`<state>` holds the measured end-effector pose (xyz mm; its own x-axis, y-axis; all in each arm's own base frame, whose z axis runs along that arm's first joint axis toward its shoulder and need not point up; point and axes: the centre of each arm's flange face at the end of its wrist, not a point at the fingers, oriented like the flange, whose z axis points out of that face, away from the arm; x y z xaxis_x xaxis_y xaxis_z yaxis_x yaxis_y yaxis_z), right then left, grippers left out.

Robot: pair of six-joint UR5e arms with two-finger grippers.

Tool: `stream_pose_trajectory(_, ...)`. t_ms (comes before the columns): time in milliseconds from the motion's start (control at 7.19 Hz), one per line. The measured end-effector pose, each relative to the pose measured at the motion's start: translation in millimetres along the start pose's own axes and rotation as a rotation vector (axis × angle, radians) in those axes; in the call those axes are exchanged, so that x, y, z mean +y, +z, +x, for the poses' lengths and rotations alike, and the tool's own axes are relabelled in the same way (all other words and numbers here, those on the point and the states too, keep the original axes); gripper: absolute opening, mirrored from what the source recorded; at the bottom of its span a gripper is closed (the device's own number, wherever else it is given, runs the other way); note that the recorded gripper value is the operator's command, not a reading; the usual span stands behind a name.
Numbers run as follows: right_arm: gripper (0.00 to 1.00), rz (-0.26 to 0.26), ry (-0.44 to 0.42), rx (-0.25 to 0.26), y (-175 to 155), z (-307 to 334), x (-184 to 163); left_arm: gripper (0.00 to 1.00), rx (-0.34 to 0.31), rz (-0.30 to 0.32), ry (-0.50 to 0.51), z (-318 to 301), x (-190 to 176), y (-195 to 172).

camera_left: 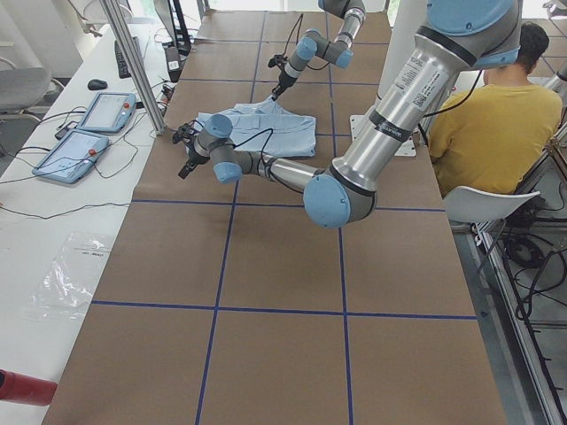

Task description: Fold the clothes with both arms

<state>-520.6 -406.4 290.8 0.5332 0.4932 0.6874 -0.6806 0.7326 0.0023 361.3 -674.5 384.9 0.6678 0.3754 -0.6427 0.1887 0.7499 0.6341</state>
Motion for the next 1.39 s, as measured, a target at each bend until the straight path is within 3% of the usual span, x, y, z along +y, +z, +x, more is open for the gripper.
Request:
stream_pose_trajectory(278, 1.00, -0.003, -0.138, -0.003, -8, -7, -16, 1.00, 0.055, -0.027, -0.037, 21, 7, -3)
stream_pose_trajectory(556, 1.00, -0.032, -0.227, 0.047, -32, -46, -17, 1.00, 0.072, -0.033, -0.041, 29, 9, -4)
stream_pose_trajectory(834, 0.99, -0.062, -0.302, 0.138, -39, -88, 24, 1.00, 0.075, -0.033, -0.041, 29, 12, -4)
stream_pose_trajectory(973, 0.90, -0.078, -0.365, 0.184, -37, -99, 47, 1.00, 0.074, -0.034, -0.041, 27, 14, -3)
stream_pose_trajectory(1112, 0.90, -0.100, -0.439, 0.216, -46, -110, 64, 1.00, 0.073, -0.034, -0.042, 25, 16, -3)
stream_pose_trajectory(1251, 0.89, -0.119, -0.484, 0.205, -63, -125, 66, 1.00, 0.073, -0.034, -0.042, 25, 17, -4)
stream_pose_trajectory(1390, 0.90, -0.123, -0.483, 0.150, -78, -140, 55, 1.00, 0.072, -0.035, -0.042, 23, 19, -4)
